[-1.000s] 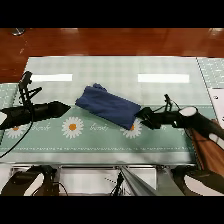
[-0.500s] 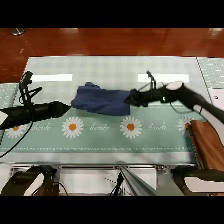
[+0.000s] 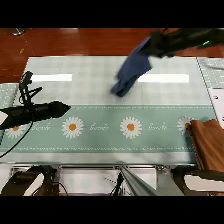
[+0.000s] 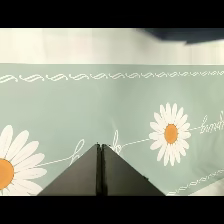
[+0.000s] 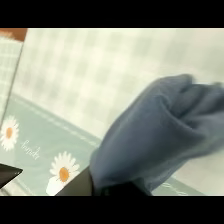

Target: Fold the shirts.

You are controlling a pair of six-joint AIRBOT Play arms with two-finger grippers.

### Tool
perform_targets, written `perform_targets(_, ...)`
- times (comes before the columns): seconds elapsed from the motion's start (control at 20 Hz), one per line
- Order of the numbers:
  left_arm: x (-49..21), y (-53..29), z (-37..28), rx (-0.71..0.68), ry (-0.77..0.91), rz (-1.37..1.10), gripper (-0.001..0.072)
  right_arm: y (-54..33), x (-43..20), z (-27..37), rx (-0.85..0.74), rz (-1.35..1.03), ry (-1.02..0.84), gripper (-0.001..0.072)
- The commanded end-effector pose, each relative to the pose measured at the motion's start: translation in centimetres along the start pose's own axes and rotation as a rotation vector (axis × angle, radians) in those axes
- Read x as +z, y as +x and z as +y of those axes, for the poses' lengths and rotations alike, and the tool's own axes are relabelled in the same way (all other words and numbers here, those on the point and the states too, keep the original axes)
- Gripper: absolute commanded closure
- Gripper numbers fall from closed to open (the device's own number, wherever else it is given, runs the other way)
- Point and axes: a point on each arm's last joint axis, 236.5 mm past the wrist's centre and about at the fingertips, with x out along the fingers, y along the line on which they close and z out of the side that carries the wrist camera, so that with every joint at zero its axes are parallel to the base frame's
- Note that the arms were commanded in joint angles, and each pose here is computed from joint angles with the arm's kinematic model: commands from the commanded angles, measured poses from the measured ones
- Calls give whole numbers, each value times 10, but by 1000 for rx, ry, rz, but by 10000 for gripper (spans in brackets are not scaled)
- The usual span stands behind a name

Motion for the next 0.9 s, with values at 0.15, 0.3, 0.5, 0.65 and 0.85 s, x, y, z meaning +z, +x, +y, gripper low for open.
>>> perform_targets(0.15, 0, 0, 0, 0, 2, 1, 682, -152, 5, -61, -263, -149, 183, 689)
perform_targets(0.3, 0, 0, 0, 0, 2, 0, 682, -212, -26, -92, -434, -182, 325, 689)
perform_targets(0.5, 0, 0, 0, 0, 12, 0, 682, -272, -82, -129, -666, -180, 518, 689)
perform_targets(0.65, 0, 0, 0, 1, 12, 0, 682, -290, -130, -144, -730, -204, 667, 689)
perform_targets(0.85, 4, 0, 1, 4, 12, -15, 682, -320, -225, -169, -938, -221, 906, 689)
